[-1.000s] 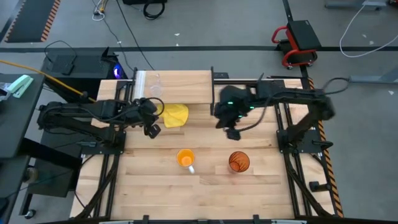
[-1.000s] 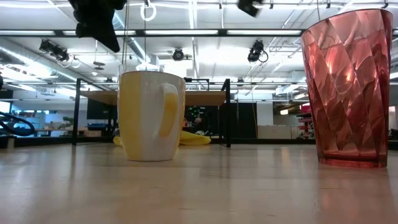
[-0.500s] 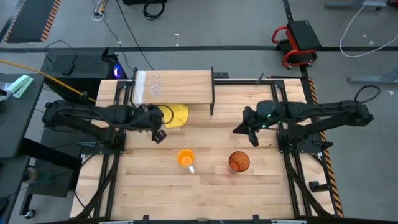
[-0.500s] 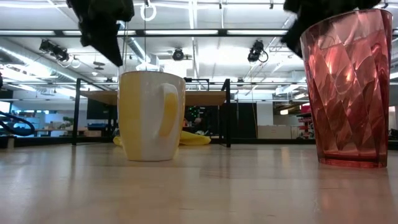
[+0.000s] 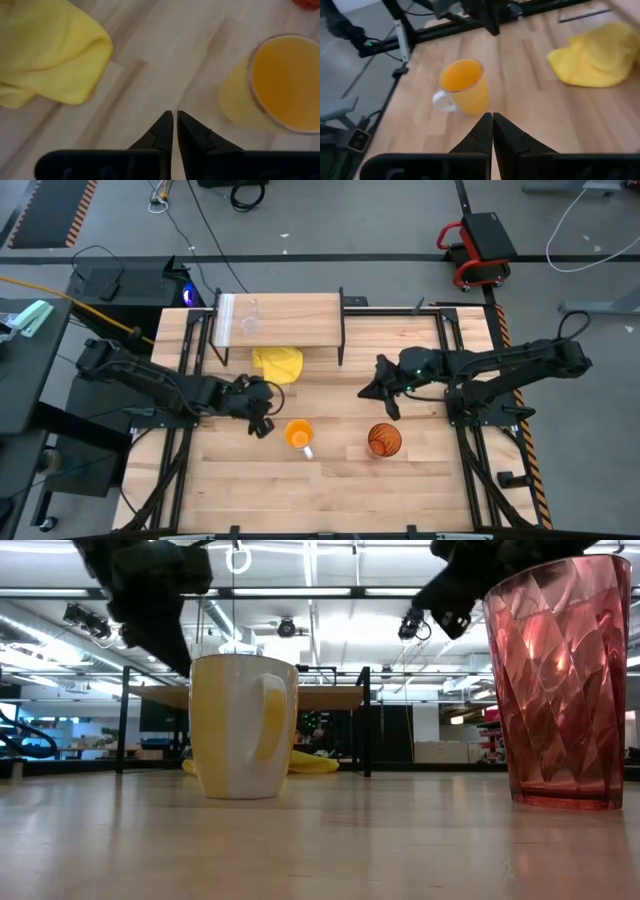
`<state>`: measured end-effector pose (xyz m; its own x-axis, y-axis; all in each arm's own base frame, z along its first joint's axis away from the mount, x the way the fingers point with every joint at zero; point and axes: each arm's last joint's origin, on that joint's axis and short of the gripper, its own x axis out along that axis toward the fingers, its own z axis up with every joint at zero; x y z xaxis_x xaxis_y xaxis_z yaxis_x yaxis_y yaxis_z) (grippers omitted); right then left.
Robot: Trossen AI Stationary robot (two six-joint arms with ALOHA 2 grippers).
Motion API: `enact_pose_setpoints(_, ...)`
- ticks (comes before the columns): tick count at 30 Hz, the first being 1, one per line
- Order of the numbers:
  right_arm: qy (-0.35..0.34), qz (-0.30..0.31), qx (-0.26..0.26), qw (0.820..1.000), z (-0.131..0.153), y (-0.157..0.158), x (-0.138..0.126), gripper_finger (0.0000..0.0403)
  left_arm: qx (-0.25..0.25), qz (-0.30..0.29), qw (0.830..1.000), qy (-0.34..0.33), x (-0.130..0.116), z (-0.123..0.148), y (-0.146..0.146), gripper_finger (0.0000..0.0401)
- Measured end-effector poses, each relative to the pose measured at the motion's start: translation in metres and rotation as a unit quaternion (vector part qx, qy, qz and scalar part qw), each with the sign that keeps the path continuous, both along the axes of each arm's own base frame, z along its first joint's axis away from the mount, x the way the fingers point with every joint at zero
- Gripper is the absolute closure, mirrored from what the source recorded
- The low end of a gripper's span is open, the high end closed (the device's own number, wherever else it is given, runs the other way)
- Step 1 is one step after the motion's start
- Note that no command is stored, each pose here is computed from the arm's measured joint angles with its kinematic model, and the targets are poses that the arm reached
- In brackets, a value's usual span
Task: Stack small to large cups/mugs on shelf
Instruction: Put the yellow mug on the shelf
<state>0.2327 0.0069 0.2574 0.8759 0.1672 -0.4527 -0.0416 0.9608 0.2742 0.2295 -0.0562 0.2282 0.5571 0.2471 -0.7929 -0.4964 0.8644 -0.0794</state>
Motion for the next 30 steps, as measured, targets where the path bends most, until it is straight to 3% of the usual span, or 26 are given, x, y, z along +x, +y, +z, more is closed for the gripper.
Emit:
enact_pose_setpoints(7, 0.006, 0.069, -0.009, 0.998, 0.007, 0.034, 0.047, 0.0383, -0.025, 0.003, 0.999, -0.019, 0.003, -0.018, -0.023, 0.0371)
enact_pose_setpoints(13, 0.062, 0.110, -0.019, 0.992, -0.009, 0.067, 0.080, 0.0386, -0.041, -0.007, 0.998, -0.038, 0.014, -0.031, -0.044, 0.0365)
enact_pose_setpoints(20, 0.093, 0.093, -0.062, 0.989, -0.037, 0.104, 0.098, 0.0398, -0.046, -0.018, 0.998, -0.042, 0.020, -0.042, -0.058, 0.0374)
enact_pose_setpoints(30, 0.113, 0.081, -0.060, 0.988, -0.066, 0.122, 0.122, 0.0400, -0.016, -0.001, 0.999, -0.048, 0.026, -0.048, -0.053, 0.0368)
